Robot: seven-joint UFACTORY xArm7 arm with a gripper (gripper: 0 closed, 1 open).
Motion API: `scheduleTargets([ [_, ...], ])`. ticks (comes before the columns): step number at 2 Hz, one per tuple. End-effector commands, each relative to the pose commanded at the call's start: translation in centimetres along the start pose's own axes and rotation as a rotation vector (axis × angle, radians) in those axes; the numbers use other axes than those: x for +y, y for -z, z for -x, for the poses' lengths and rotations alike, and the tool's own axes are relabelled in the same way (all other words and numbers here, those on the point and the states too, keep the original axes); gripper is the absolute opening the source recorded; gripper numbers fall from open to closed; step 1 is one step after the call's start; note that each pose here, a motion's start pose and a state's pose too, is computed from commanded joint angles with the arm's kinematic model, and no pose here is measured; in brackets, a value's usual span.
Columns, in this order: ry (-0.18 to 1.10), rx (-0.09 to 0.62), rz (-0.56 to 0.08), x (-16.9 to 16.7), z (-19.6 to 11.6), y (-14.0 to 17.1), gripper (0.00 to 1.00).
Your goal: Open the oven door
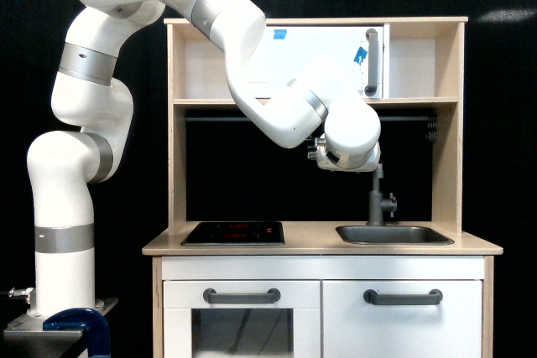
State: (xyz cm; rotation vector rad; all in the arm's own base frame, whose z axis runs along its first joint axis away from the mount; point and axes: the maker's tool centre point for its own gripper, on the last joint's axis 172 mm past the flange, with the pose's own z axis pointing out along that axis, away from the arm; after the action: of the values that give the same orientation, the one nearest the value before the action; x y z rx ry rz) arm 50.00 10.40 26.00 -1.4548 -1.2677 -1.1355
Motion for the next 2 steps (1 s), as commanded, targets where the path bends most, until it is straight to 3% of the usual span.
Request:
scheduleTargets([
  [1,0.0,0.0,0.0,0.5,-4.3,0.2,1.0],
  [2,0.0,0.0,0.0,1.2,-5.7,-0.8,1.0],
])
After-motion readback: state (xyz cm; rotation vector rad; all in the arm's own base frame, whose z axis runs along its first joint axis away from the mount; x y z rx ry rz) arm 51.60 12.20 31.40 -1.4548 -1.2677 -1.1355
